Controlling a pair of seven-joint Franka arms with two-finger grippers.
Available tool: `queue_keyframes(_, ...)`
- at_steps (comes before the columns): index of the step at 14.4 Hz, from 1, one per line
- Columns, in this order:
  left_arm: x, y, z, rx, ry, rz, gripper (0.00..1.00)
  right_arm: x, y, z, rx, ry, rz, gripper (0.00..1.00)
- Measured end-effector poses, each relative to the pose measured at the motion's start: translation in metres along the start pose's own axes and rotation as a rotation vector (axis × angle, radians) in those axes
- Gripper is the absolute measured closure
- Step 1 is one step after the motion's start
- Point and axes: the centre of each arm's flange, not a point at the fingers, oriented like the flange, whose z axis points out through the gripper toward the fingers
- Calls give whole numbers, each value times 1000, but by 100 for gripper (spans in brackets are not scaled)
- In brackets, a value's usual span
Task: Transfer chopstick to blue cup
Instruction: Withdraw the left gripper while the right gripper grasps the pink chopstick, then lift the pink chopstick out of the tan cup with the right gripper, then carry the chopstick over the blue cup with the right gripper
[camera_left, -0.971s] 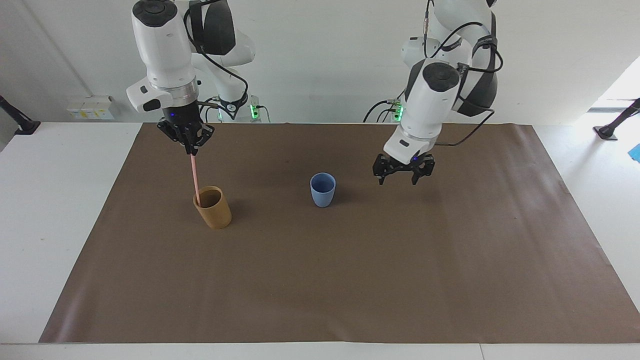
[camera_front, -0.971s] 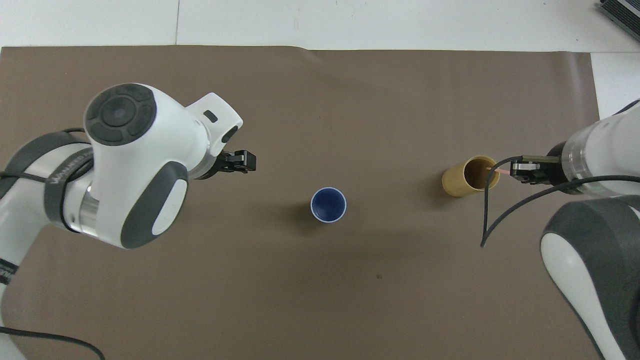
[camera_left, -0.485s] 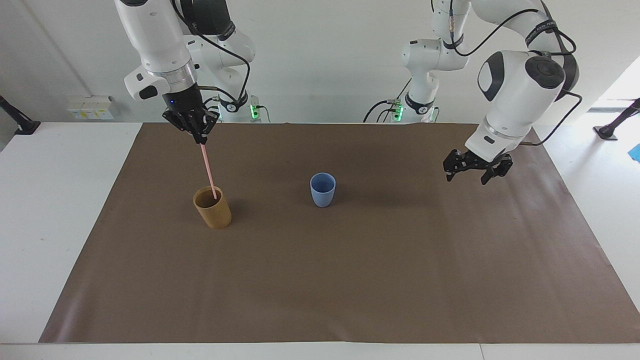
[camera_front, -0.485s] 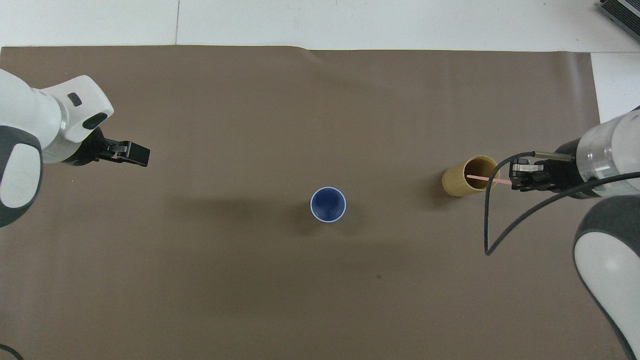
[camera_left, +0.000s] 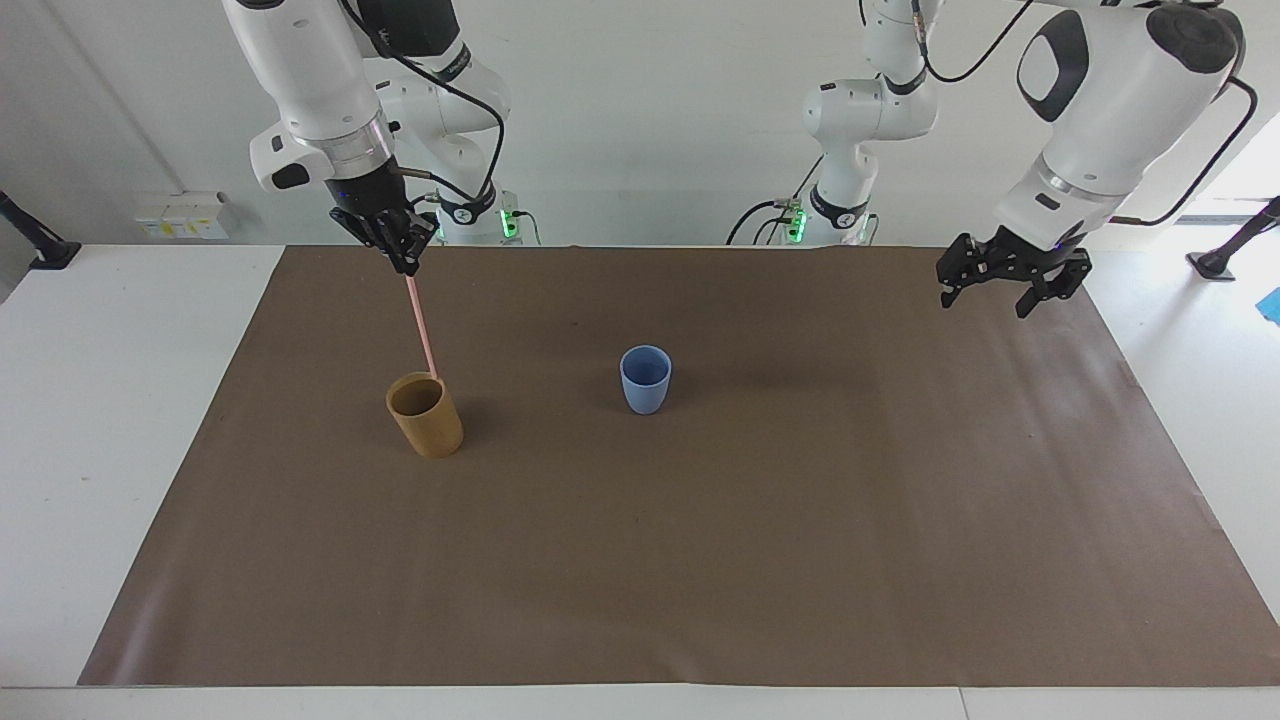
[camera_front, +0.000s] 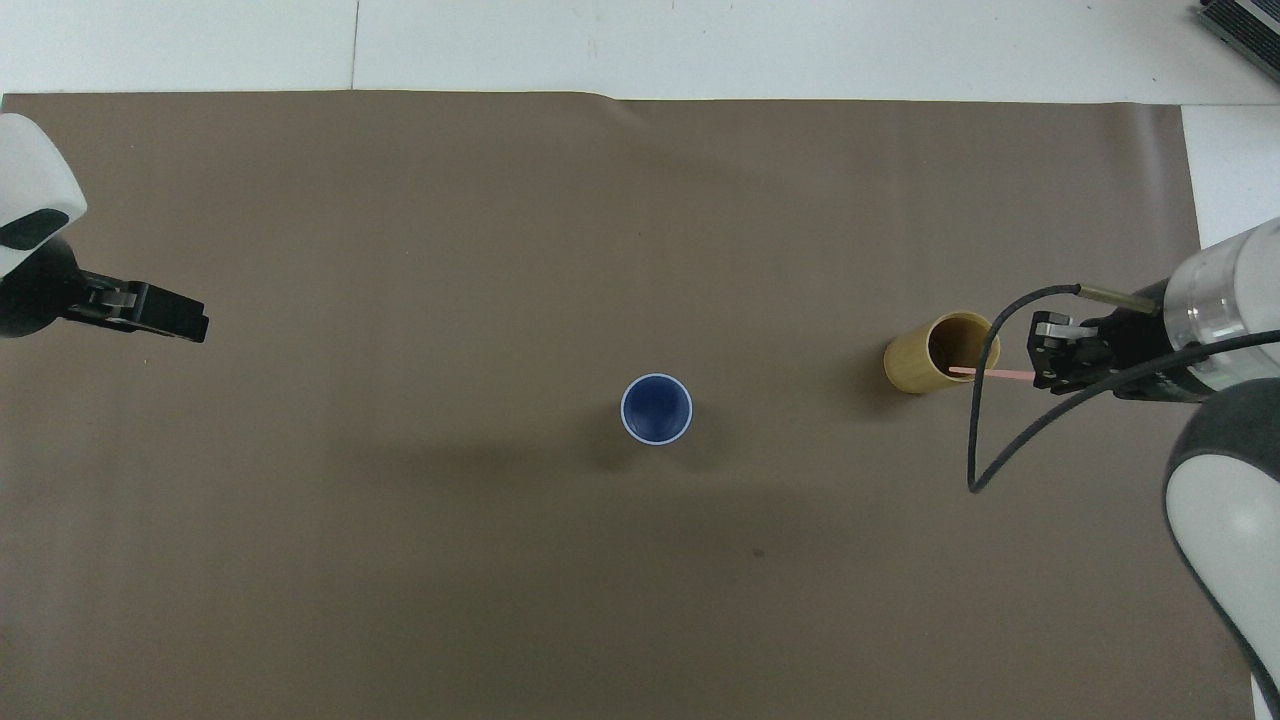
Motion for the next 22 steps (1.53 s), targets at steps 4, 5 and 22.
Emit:
queue_keyframes(4, -10, 0, -30, 22, 10, 0, 0, -3, -2, 0, -85, 11, -19, 91)
queue_keyframes(5, -12, 0, -32, 22, 12, 0, 0, -4, -3, 0, -95, 11, -22, 91)
queue_keyframes(22, -20, -14, -20, 13, -17, -29, 0, -55, -137, 9, 206, -191, 522, 91)
